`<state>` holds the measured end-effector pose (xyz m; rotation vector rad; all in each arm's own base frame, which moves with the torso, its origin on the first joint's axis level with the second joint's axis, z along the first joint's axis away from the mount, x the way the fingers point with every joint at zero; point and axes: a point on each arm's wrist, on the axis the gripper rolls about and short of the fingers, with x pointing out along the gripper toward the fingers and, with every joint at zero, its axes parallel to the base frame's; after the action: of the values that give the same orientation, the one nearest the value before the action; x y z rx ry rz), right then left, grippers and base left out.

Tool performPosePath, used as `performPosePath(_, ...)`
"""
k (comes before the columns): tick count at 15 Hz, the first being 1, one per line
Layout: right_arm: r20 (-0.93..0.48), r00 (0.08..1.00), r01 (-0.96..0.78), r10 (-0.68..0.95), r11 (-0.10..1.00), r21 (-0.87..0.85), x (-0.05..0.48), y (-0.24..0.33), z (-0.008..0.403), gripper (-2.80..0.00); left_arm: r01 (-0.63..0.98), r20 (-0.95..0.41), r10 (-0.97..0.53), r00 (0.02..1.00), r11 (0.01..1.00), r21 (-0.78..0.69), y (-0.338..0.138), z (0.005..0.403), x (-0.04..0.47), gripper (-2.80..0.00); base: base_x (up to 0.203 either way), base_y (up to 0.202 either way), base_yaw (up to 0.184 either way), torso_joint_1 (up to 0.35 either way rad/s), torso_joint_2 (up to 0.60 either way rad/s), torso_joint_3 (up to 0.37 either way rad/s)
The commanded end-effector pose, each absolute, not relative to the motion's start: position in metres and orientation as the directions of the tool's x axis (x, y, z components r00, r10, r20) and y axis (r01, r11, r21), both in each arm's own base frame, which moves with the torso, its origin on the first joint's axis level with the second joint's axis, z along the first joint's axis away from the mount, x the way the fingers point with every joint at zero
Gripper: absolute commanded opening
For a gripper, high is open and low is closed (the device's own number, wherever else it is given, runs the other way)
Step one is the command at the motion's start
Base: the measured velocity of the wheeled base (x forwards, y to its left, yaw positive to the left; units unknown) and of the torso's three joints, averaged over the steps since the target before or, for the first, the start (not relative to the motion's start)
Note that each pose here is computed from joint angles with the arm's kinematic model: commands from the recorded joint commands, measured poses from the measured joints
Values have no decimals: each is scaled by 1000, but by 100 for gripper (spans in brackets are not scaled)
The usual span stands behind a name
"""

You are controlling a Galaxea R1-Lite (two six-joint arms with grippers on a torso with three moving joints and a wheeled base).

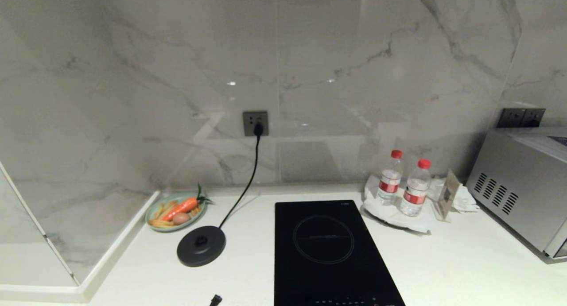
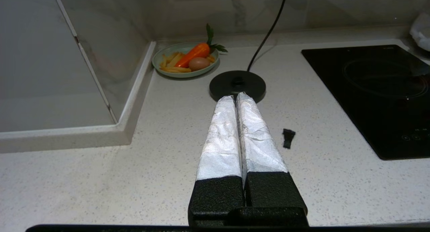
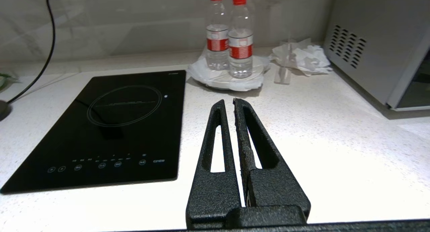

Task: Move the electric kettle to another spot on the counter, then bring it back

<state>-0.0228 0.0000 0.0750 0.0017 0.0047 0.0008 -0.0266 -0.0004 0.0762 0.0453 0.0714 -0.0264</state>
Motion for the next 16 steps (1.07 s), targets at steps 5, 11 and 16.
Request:
performPosePath(5,-5,1000,-2,2,1000,2,-23,0,75,-280,26,-72,-23,997,999,44,0,76,-27,-280,0,0,0,0,0,0)
performPosePath(11,-5,1000,-2,2,1000,2,-23,0,75,-280,26,-72,-23,997,999,44,0,76,-27,-280,0,0,0,0,0,0)
performPosePath(16,-5,1000,-2,2,1000,2,-23,0,75,-280,26,-72,-23,997,999,44,0,76,-27,-280,-134,0,0,-1,5,-2)
